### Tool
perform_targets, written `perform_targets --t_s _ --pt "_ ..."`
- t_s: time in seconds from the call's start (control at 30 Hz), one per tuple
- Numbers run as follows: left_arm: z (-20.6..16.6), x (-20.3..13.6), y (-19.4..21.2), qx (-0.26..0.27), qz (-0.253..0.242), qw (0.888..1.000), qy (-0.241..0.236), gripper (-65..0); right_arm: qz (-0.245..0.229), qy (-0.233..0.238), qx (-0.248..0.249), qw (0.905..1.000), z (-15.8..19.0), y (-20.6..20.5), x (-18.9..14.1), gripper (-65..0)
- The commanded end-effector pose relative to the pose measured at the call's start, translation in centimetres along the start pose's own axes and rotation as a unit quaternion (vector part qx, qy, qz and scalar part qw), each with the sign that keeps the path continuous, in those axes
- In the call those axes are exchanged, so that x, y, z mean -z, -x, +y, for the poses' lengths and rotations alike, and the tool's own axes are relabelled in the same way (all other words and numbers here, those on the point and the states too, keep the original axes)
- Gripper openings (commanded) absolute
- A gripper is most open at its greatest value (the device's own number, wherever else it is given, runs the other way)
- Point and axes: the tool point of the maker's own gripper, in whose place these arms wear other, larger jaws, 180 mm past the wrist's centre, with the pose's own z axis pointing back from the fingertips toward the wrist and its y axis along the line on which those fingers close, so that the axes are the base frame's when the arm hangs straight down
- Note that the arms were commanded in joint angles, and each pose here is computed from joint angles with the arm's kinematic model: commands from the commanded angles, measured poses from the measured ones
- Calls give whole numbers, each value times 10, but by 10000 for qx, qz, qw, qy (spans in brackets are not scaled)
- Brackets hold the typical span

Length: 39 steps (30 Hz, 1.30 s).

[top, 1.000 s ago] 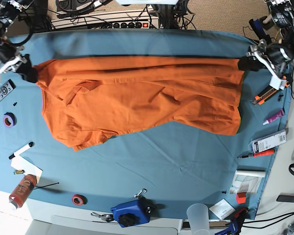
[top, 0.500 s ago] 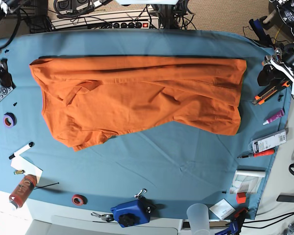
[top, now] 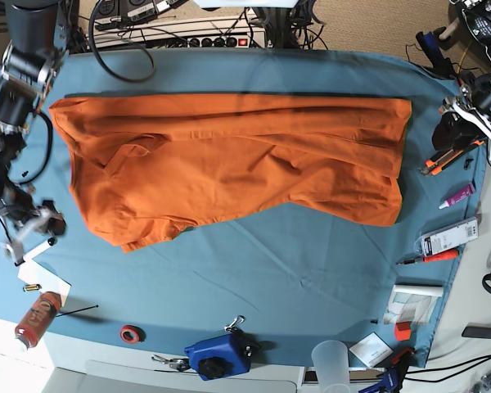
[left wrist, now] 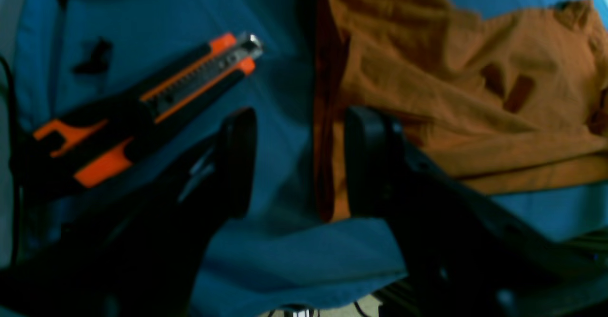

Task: Layout the t-shirt on the table in an organized manner, then fold the t-shirt properly
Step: 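Grasp the shirt's hem corner with the right gripper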

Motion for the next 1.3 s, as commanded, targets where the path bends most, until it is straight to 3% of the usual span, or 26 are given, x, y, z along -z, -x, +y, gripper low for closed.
perform_targets --t_s 0.0,0.13,0.37,0.53,0.57,0.67,0.77,0.97,1.27 --pt "-3 -4 -15 130 -230 9996 52 -343 -336 84 -175 9992 -4 -32 -6 -454" --pt "-3 -3 -16 132 -247 9996 60 -343 20 43 -695 9976 19 -35 24 -454" --pt "-5 -1 -24 156 -352 9992 89 -343 1183 -81 -1371 9834 62 26 73 -454" --pt "-5 -1 -24 158 -355 9992 88 -343 1332 -5 -1490 9798 65 32 78 -456" --pt "-5 -1 -24 157 -356 9992 89 -343 1396 10 -1478 9791 64 34 77 -483" --pt "-5 -1 -24 158 -356 9992 89 -343 1792 247 -1320 9746 55 47 72 -646" --pt "-5 -1 -25 157 -359 9992 89 -343 2075 402 -1325 9684 47 55 65 -650" --pt "-5 -1 -24 157 -357 9992 87 -343 1833 588 -1915 9624 52 46 44 -650" --pt "-5 -1 -24 157 -355 9992 87 -343 1838 723 -2511 9476 77 81 21 -650"
